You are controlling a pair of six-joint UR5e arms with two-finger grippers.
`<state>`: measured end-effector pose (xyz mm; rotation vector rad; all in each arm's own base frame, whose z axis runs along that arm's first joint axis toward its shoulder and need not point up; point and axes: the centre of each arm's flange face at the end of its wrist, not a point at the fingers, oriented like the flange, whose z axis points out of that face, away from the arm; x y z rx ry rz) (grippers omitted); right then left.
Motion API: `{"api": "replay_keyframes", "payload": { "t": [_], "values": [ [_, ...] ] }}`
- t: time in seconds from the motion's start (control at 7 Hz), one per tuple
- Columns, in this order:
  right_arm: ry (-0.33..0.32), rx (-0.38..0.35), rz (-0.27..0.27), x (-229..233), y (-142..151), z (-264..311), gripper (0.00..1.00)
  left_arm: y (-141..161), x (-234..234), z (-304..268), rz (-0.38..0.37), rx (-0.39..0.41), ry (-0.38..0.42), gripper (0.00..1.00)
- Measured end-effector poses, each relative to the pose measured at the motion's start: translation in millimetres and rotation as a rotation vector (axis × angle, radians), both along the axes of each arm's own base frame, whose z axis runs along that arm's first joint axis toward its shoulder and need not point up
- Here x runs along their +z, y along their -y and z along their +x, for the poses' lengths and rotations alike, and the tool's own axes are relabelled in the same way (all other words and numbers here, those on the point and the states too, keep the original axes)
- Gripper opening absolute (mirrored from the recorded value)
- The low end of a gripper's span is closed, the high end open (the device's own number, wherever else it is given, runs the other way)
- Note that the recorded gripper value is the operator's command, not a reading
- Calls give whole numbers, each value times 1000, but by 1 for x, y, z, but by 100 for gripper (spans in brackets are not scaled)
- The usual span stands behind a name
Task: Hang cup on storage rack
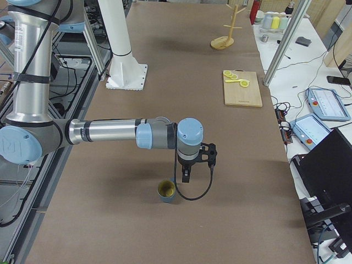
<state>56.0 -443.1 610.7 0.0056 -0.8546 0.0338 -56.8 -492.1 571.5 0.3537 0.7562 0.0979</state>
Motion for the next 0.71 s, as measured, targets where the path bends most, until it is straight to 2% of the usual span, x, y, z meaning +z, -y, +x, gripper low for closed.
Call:
{"api": "replay_keyframes", "payload": {
  "t": [0.71],
  "values": [
    [41, -1, 36, -18, 11, -3, 100, -2, 0, -5, 15, -9, 3, 99]
  ]
}}
